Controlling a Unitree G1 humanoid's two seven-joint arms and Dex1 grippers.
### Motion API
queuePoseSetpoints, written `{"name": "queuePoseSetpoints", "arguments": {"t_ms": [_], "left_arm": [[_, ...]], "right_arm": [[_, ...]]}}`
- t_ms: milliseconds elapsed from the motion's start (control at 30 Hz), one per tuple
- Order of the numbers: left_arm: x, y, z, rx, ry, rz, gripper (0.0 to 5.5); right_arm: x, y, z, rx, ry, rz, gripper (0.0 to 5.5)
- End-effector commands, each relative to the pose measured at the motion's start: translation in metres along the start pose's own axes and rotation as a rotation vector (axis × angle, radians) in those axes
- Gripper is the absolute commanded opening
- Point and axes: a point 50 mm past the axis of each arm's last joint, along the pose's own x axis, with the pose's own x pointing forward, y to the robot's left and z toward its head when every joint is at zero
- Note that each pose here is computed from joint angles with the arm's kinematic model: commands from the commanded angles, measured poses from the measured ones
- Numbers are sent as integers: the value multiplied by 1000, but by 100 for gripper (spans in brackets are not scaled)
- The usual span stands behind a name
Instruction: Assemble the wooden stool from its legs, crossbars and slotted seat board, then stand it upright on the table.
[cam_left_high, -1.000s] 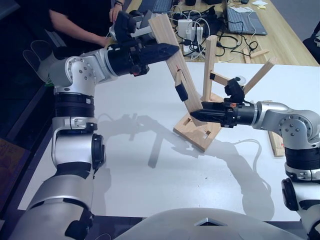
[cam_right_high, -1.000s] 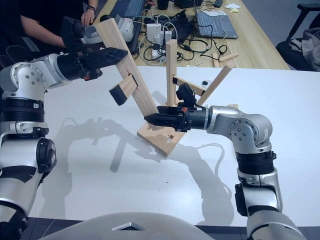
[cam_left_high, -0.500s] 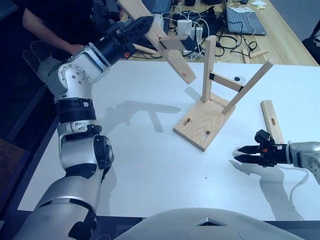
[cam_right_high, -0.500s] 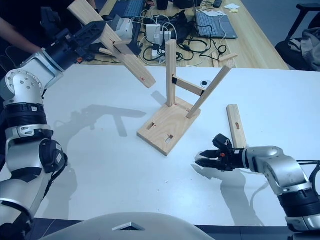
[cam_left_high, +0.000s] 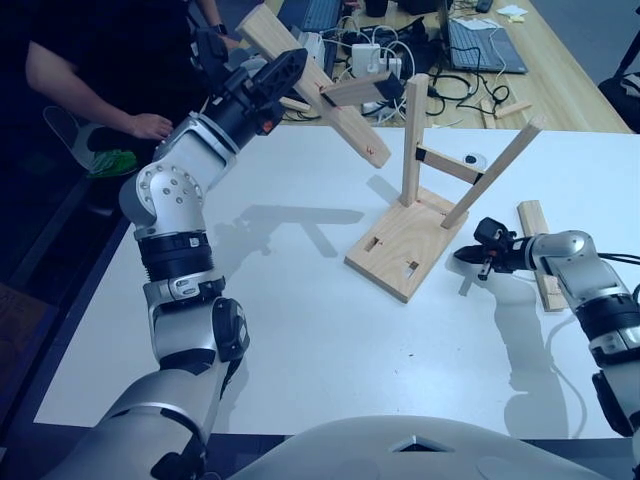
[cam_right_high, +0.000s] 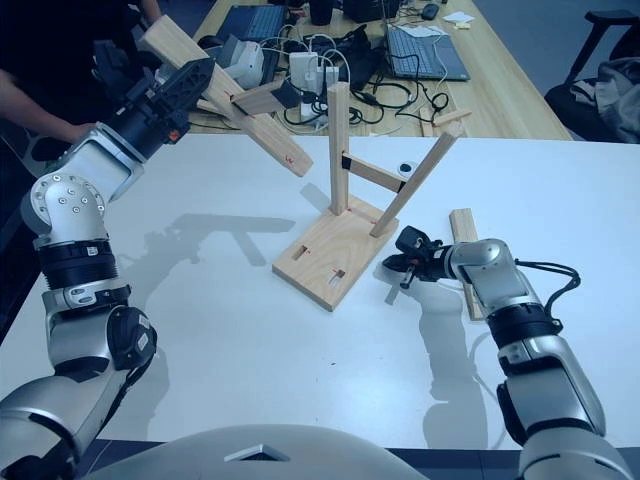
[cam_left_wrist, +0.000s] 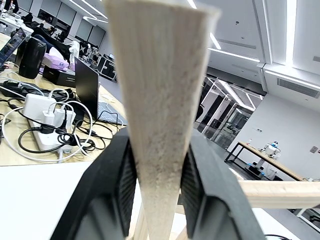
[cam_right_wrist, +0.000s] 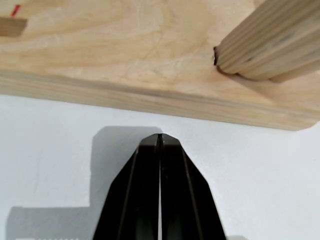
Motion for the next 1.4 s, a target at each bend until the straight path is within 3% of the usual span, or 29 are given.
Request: {"name": "queuePoseSetpoints", "arguments": {"t_ms": [33,267,500,667,833,1000,1400], "left_arm": [[0,4,6,62,7,41,103],[-13,-1,9,162,51,146,103],[-33,-17,-17,133,141,196,103],[-40,-22,-35,106,174,247,103],[-47,-25,-47,111,208,272,103],[-49,-27,-55,110,230,283,103],[-42,-31,-68,18,211,289,103]], "right_arm": [[8,17,-26,71,58,36,0],[-20,33,-32,149,-49,-55,0],[-42,46,-31,408,-278,-227,0],[-57,26,-16,666,-603,-558,0],[-73,8,12,691,-755,-811,0],[-77,3,36,681,-821,-885,0],[-60,7,38,724,-817,-883,0]]}}
